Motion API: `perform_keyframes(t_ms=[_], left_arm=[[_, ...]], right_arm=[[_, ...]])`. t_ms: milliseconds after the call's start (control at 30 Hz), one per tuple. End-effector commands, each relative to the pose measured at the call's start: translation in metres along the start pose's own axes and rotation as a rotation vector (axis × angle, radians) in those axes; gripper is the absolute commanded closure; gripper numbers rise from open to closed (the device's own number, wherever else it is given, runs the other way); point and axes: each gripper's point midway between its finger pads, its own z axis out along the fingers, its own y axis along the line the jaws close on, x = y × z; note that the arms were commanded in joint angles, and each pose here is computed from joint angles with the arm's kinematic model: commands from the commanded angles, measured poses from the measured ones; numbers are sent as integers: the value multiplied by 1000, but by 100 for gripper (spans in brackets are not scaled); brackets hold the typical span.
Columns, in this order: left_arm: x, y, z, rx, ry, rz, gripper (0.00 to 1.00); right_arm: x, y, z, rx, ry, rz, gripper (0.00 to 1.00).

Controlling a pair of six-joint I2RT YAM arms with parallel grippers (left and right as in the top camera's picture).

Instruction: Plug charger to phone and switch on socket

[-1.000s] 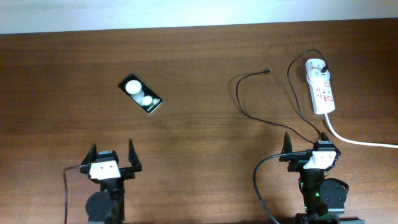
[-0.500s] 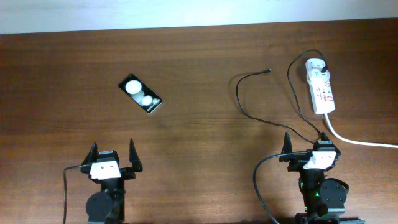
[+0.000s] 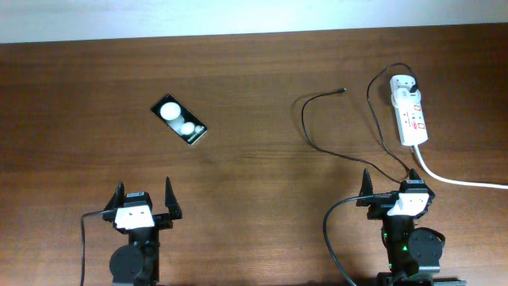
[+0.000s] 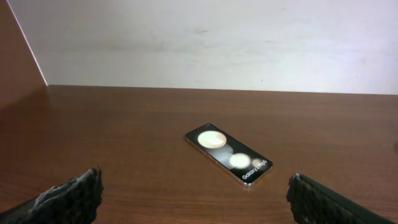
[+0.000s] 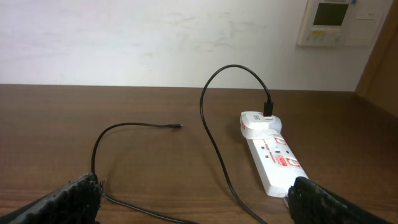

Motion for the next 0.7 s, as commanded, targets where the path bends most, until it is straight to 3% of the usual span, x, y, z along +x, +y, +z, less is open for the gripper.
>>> perform_keyframes(t_ms=[0,667], left_arm=[[1,-2,0,7,-3,12,1],[-7,8,0,-48,-33,5,1]], right_arm=[[2,1,0,0,3,0,1],[2,1,0,0,3,0,1]])
